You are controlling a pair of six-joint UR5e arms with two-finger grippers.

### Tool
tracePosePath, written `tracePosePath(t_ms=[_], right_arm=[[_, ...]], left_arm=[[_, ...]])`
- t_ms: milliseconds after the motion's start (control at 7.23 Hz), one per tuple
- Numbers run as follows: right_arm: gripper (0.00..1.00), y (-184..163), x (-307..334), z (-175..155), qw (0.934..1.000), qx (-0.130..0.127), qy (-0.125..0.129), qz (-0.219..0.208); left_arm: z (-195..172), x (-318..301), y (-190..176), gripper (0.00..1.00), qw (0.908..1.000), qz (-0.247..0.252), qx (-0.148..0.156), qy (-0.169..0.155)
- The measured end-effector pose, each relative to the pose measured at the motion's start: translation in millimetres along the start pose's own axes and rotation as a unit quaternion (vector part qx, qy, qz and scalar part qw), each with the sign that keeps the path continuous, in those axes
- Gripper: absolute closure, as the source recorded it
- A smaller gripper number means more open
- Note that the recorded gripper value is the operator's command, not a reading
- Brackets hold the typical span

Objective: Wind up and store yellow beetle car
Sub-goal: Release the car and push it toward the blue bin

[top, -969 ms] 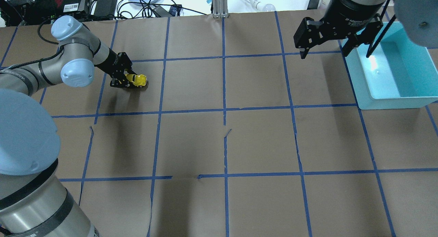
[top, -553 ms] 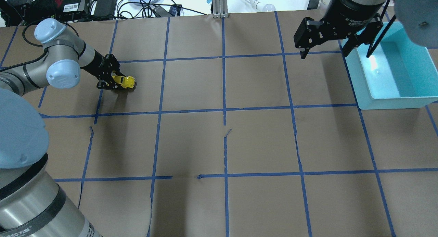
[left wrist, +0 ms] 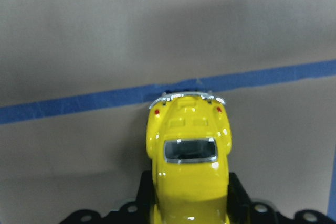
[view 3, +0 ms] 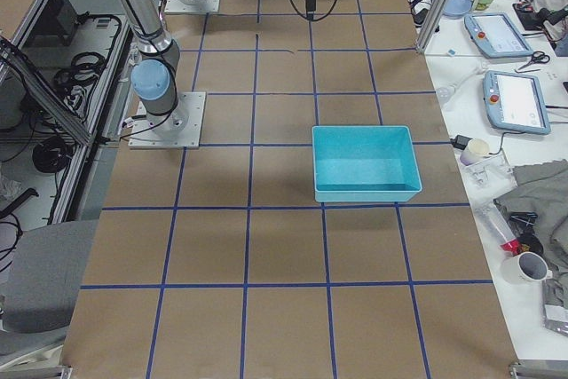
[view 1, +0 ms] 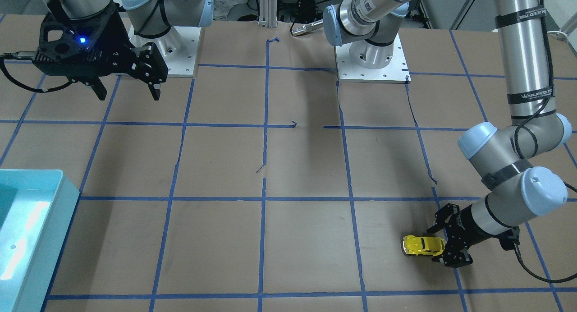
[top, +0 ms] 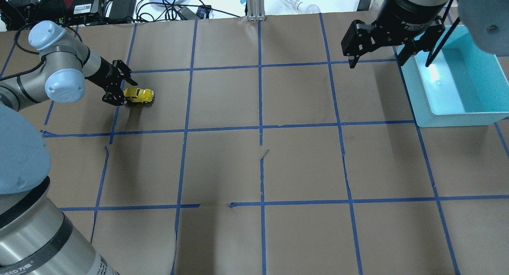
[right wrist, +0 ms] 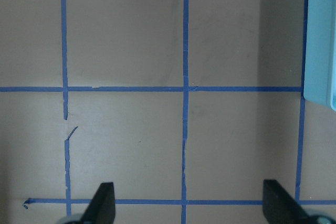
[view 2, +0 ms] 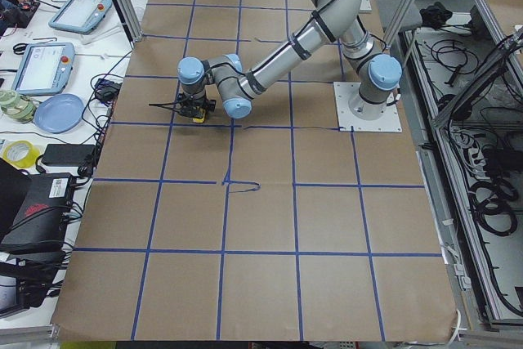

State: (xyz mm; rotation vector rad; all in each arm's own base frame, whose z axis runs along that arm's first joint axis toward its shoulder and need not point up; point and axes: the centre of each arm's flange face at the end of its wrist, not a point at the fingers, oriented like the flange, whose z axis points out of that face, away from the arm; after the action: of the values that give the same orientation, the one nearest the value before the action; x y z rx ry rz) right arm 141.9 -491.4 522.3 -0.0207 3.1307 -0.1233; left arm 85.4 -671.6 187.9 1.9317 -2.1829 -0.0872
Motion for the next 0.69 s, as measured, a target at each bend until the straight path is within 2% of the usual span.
tracePosePath(t_ms=[277,415,553,692], right_arm=[[0.0,0.0,0.0,0.0,1.0,0.0,0.0,0.0],[0.0,0.0,0.0,0.0,1.0,0.0,0.0,0.0],[0.0,0.0,0.0,-0.1,1.0,0.0,0.0,0.0],[0.0,0.0,-0.1,-0.1,1.0,0.0,0.0,0.0]], left_arm=[[-19.7,2.0,10.0,0.0,0.9996,0.021,0.02,0.0],[-39.4,2.9,19.9,0.0,0.9965,0.068,0.045,-0.017],[-65.8,4.4,32.4,0.0,0.9866,0.141,0.068,-0.047],[-98.8,7.0,45.3,0.0,0.9672,0.229,0.08,-0.077]])
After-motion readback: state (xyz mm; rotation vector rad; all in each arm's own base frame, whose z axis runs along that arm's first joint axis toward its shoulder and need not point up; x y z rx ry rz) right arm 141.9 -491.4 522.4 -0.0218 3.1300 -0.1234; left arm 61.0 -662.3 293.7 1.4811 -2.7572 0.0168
